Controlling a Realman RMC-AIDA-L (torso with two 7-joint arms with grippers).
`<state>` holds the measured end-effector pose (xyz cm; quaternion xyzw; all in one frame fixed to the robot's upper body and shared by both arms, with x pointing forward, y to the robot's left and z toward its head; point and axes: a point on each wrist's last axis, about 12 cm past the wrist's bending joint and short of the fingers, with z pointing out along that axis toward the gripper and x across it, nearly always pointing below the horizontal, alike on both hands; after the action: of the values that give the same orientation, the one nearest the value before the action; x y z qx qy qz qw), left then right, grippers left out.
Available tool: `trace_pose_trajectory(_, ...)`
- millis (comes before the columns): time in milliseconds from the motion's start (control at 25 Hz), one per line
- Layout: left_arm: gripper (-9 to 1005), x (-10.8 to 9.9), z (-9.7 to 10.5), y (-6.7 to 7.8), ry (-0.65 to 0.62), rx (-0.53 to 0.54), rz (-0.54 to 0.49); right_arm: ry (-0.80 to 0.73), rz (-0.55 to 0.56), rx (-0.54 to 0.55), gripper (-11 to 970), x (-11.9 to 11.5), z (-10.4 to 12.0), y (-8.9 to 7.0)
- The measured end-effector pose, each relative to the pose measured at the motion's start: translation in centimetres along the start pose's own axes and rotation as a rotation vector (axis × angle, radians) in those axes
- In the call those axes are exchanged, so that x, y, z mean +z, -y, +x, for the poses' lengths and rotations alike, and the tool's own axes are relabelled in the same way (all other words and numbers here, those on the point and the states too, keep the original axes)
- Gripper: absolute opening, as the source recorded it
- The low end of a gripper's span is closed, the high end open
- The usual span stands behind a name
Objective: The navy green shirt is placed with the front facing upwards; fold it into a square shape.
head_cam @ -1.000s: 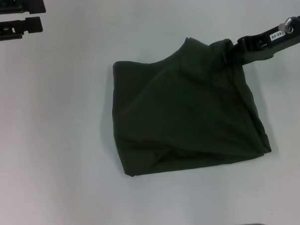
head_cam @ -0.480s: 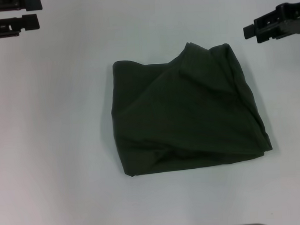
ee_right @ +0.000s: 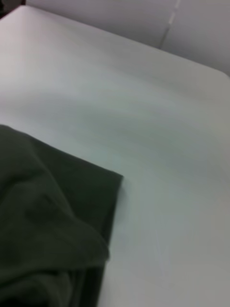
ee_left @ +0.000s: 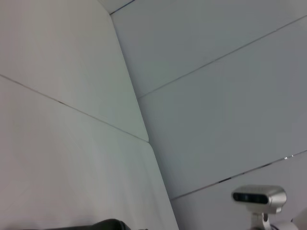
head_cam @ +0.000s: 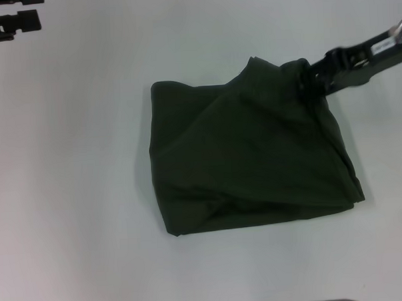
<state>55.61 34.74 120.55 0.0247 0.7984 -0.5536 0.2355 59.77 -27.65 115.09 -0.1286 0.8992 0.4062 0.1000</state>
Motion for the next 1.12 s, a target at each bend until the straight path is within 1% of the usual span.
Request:
trace_pose_trajectory(120, 597, -0.6, -0.2, 0.0, 0.016, -0.004, -0.008, -0.032, -0.026, -0.003, 534, 1.3, 0.5, -0.2)
trace_pose_trajectory(160, 597, -1.1, -0.5, 0.1, 0.029, -0.012, -0.015, -0.041, -0.030, -0.005, 533, 1.6, 0.5, -0.3)
trace_pose_trajectory(200, 597, -1.1, -0.5, 0.1, 0.029, -0.012, -0.015, -0.049, -0.031, -0.008, 533, 1.9, 0.6, -0.4)
trace_pose_trajectory(360, 597, -2.2, -0.7, 0.1, 0.066, -0.022, -0.022, -0.080, -0.021, -0.022, 531, 3.1, 0.9, -0.6)
trace_pose_trajectory(520, 597, -2.7, -0.6, 0.0, 0.081, -0.027, -0.024, -0.089, 0.049, -0.053, 530, 4.8, 0.9, -0.4)
trace_pose_trajectory(640, 597, -2.8, -0.5, -0.1, 0.083, -0.034, -0.024, -0.091, 0.108, -0.089, 530, 5.5, 0.5, -0.3)
trace_pose_trajectory(720, 597, -2.8, -0.5, -0.2, 0.084, -0.035, -0.024, -0.086, 0.130, -0.100, 531, 5.4, 0.2, -0.2)
trace_pose_trajectory(840, 597, -2.8, -0.5, -0.2, 0.084, -0.035, -0.023, -0.031, 0.164, -0.101, 531, 4.5, -0.6, 0.0)
trace_pose_trajectory(1120, 597, -2.5, -0.5, -0.2, 0.082, -0.032, -0.019, 0.118, 0.227, -0.038, 531, 1.6, -1.2, 2.0)
